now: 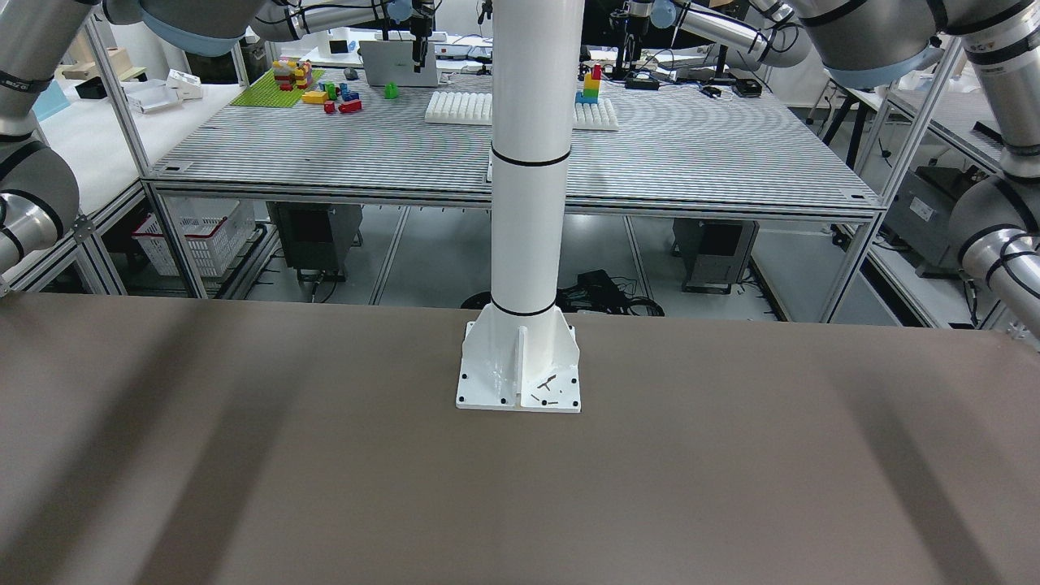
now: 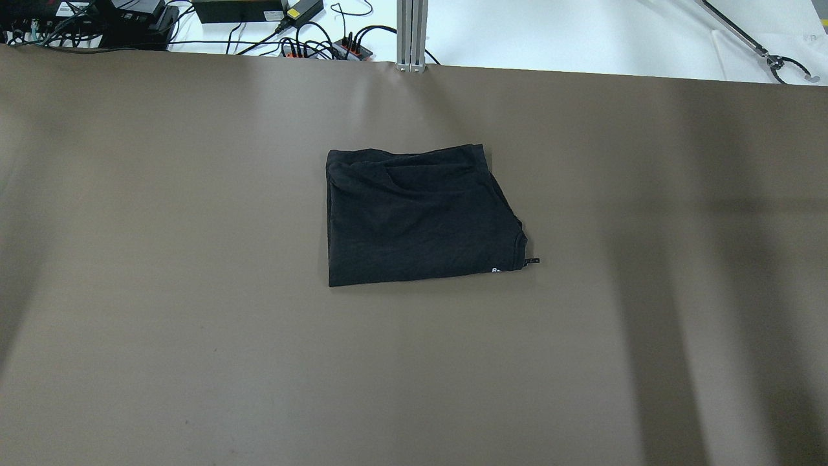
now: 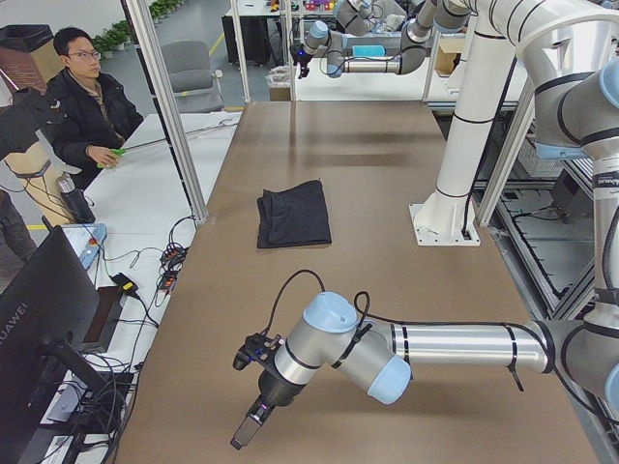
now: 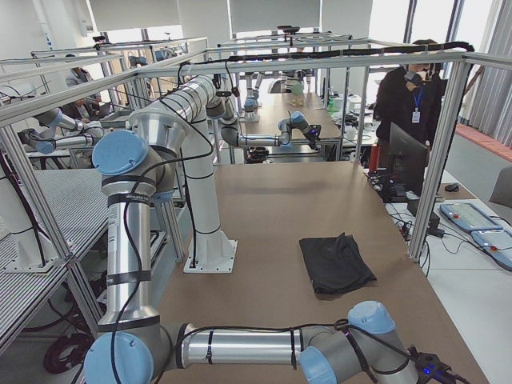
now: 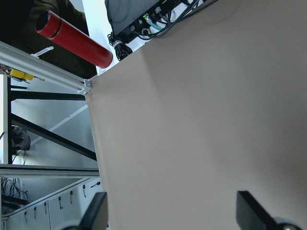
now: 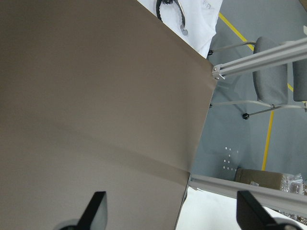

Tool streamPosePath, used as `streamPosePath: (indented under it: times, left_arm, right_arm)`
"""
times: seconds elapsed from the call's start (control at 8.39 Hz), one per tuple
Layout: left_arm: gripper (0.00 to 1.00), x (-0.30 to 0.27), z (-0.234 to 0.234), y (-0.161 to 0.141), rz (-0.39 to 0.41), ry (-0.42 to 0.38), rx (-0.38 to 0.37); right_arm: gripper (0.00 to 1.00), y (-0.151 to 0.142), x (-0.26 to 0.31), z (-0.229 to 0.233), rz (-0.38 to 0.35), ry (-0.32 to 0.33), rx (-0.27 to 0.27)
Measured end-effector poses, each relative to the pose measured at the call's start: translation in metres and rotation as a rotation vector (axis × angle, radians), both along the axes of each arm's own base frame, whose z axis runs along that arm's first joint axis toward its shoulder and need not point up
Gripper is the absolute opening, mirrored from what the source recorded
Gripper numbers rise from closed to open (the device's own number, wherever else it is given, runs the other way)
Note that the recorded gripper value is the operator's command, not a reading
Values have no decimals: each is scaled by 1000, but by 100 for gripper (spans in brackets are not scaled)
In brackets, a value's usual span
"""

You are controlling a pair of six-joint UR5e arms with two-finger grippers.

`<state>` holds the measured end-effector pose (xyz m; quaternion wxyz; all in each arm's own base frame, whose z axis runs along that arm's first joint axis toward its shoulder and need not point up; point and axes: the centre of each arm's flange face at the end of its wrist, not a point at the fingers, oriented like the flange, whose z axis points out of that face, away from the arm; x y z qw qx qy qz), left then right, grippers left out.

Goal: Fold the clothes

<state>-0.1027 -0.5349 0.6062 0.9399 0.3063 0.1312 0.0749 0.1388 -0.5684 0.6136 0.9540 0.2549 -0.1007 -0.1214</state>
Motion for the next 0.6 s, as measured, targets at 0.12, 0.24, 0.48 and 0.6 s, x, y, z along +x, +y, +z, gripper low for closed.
streamPosePath:
  times: [0.12, 0.24, 0.48, 0.6]
  left_arm:
    - [94, -8, 5, 9, -6, 1, 11]
    - [94, -14, 0, 14, -15, 4, 34]
    - [94, -27, -26, 26, -41, 5, 95]
    - [94, -31, -42, 31, -52, 5, 124]
  right_arm:
    - [95, 13, 7, 3, 7, 4, -1]
    - [95, 21, 10, 4, 12, 5, -1]
    - [95, 31, 19, 8, 25, 6, -7]
    - [95, 34, 23, 10, 33, 5, -9]
